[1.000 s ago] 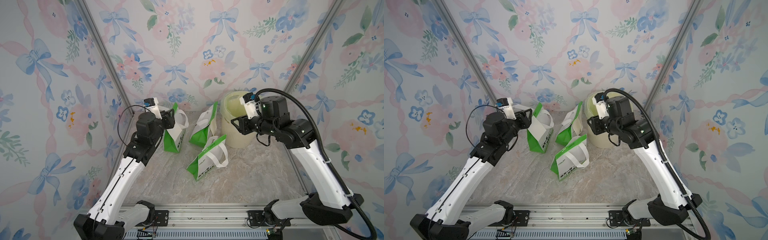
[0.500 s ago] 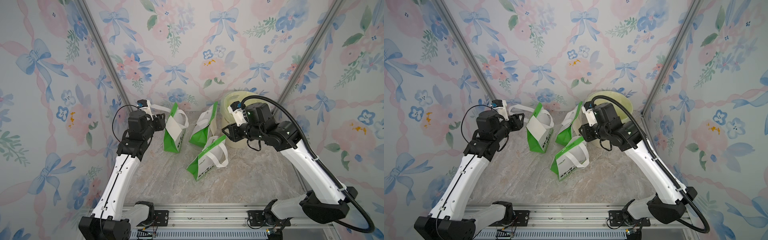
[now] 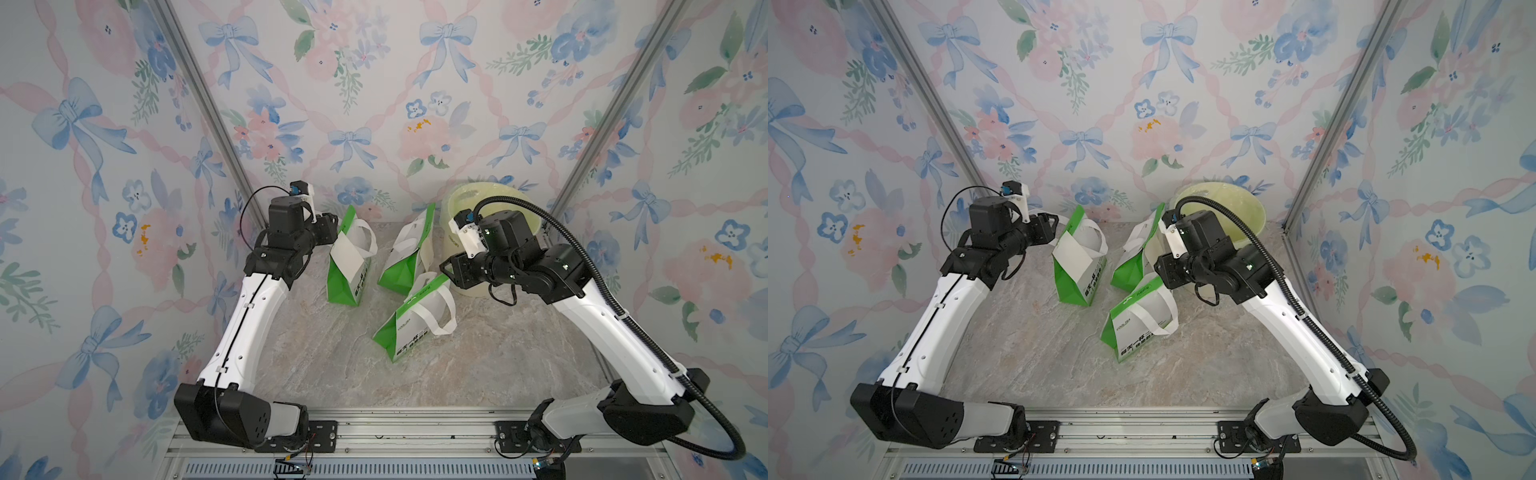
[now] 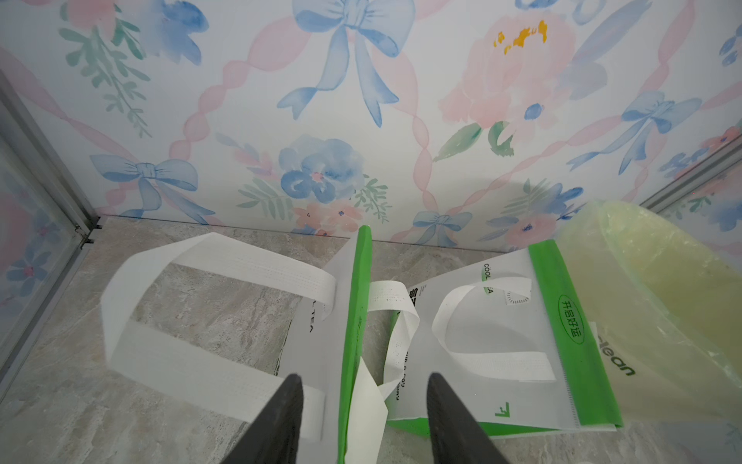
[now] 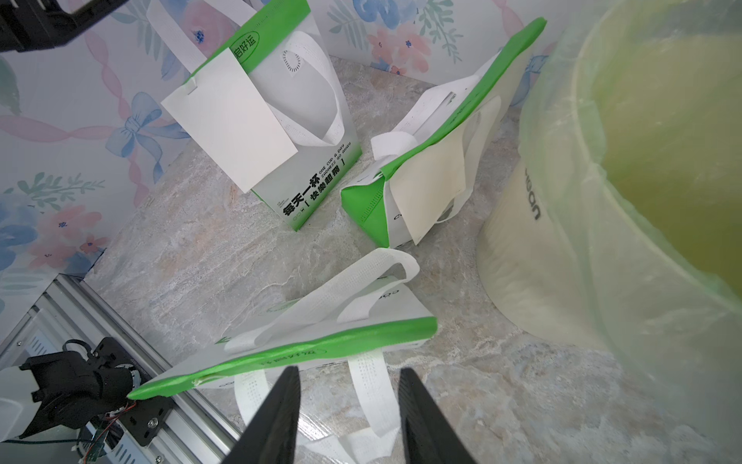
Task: Shred takeout receipts and throw away
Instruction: Pick up the takeout bag from the center of the board, then tear off the takeout receipt from the takeout bag.
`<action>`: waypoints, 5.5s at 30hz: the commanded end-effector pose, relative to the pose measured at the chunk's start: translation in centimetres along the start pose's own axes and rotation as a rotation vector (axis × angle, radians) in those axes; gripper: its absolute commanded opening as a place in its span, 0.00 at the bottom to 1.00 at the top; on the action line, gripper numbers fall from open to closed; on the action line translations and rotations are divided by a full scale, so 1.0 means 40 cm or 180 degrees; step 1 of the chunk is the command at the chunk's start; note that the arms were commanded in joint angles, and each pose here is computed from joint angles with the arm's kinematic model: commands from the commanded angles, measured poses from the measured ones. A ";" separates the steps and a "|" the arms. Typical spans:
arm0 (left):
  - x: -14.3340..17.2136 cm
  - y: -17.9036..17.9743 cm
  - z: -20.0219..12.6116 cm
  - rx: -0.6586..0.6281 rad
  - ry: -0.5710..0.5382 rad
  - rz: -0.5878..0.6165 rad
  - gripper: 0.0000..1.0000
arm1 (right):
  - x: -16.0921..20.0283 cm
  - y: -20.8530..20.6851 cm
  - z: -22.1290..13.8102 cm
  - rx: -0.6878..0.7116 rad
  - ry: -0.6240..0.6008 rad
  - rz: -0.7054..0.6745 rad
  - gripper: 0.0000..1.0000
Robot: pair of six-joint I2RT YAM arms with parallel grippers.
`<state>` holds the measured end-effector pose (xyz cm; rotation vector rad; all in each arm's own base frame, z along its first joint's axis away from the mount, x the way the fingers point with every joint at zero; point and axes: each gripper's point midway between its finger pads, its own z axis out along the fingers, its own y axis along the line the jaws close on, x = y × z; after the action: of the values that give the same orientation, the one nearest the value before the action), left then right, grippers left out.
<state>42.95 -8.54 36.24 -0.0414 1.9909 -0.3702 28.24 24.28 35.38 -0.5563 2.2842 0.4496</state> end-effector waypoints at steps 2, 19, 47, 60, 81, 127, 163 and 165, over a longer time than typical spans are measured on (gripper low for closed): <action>0.000 -0.011 0.044 -0.0106 0.0129 0.0235 0.54 | 0.001 0.009 0.002 0.0019 0.0066 -0.0038 0.43; 0.064 -0.007 0.182 -0.0011 0.0624 0.0435 0.47 | 0.024 -0.004 -0.018 0.0056 0.0033 -0.0031 0.43; 0.038 0.014 0.127 0.0024 0.0582 0.0418 0.03 | -0.030 0.102 -0.011 -0.0324 -0.0102 -0.0382 0.43; -0.027 0.024 -0.121 -0.0070 0.0043 -0.0329 0.00 | -0.140 0.460 0.167 -0.1587 -0.0223 0.0132 0.45; -0.070 -0.017 -0.288 0.0285 -0.0406 -0.0874 0.00 | -0.172 0.492 0.222 -0.2558 -0.0256 0.1190 0.71; 0.249 0.173 -0.084 -0.0474 0.0484 -0.0700 0.00 | -0.105 0.594 0.251 -0.2475 0.0024 0.0608 0.00; 0.241 0.126 -0.063 -0.0238 0.0525 -0.0246 0.00 | -0.030 0.436 0.176 -0.1883 -0.0019 0.0756 0.00; 0.237 0.108 -0.056 -0.0186 0.0535 -0.0163 0.00 | -0.029 0.406 0.161 -0.1795 -0.0048 0.0747 0.00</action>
<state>37.31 -4.62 27.48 -0.1921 2.1485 -0.3605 24.41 43.97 32.76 -0.5557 2.2336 1.2852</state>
